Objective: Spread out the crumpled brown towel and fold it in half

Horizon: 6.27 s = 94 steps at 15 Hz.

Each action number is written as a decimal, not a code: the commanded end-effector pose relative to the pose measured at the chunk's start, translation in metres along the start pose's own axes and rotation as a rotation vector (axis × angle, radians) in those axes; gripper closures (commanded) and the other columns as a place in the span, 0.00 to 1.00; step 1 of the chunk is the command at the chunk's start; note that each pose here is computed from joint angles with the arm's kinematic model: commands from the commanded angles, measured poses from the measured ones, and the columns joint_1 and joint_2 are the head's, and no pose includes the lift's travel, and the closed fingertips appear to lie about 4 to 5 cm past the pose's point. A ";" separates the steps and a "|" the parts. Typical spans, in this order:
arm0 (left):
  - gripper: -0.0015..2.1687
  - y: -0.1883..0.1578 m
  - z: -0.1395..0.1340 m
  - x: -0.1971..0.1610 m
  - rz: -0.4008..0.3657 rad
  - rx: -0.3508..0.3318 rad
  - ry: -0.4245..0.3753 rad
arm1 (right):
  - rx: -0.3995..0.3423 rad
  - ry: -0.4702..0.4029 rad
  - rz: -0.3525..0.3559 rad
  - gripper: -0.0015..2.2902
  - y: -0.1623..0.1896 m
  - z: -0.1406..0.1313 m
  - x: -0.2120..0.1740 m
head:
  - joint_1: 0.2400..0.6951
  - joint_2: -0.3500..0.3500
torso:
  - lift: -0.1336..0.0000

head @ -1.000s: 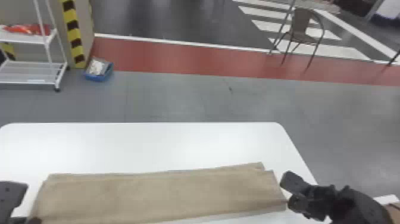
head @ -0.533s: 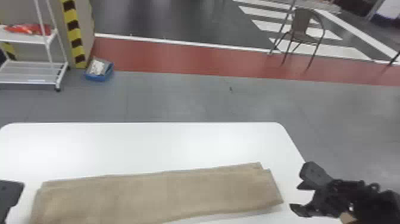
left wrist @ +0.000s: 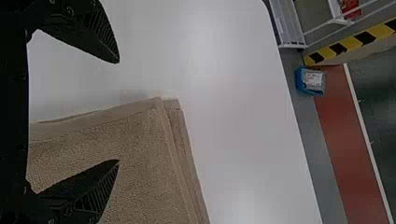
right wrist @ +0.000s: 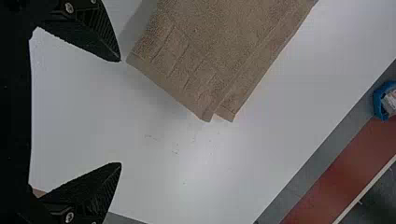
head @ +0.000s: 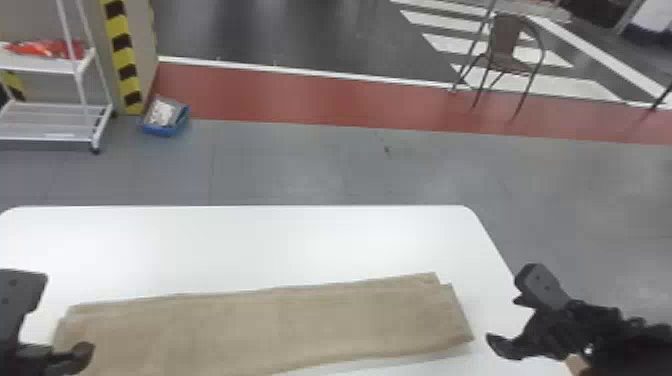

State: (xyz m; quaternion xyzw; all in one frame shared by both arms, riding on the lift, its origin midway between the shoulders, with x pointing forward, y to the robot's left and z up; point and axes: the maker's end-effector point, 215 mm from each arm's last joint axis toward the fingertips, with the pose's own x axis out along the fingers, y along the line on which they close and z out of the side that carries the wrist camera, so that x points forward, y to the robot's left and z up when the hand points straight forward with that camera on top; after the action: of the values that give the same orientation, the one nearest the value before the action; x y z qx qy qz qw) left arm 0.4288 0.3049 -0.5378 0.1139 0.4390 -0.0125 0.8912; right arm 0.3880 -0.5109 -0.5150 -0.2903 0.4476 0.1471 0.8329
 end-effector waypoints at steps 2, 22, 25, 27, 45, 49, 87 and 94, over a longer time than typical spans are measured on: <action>0.13 -0.015 0.020 0.013 -0.084 -0.041 -0.010 | 0.014 0.008 0.001 0.04 0.002 -0.007 0.005 | 1.00 0.10 | 1.00; 0.06 0.000 0.014 0.039 -0.279 -0.297 0.078 | 0.031 0.048 0.022 0.04 0.014 -0.037 0.016 | 1.00 0.10 | 1.00; 0.10 -0.004 0.018 0.045 -0.305 -0.308 0.075 | 0.031 0.051 0.022 0.04 0.014 -0.039 0.016 | 1.00 0.08 | 1.00; 0.10 -0.013 0.029 0.048 -0.370 -0.349 0.064 | 0.029 0.053 0.021 0.04 0.013 -0.039 0.016 | 1.00 0.08 | 1.00; 0.16 0.017 0.028 0.059 -0.318 -0.368 0.055 | 0.025 0.062 0.036 0.04 0.018 -0.042 0.020 | 1.00 0.12 | 1.00; 0.21 0.021 0.019 0.060 -0.314 -0.362 0.082 | 0.022 0.060 0.040 0.04 0.019 -0.039 0.021 | 1.00 0.12 | 1.00; 0.24 0.037 0.014 0.051 -0.278 -0.302 -0.063 | 0.023 0.060 0.049 0.04 0.017 -0.027 0.033 | 1.00 0.16 | 1.00; 0.15 0.026 -0.003 0.052 -0.295 -0.320 -0.009 | 0.022 0.063 0.050 0.04 0.017 -0.026 0.033 | 1.00 0.16 | 1.00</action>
State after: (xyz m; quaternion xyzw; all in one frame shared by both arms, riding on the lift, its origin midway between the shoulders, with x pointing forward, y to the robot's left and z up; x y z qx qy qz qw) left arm 0.4623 0.3357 -0.5738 -0.0942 0.4422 -0.0732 0.8889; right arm 0.3816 -0.5152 -0.5583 -0.2751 0.4814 0.1530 0.8180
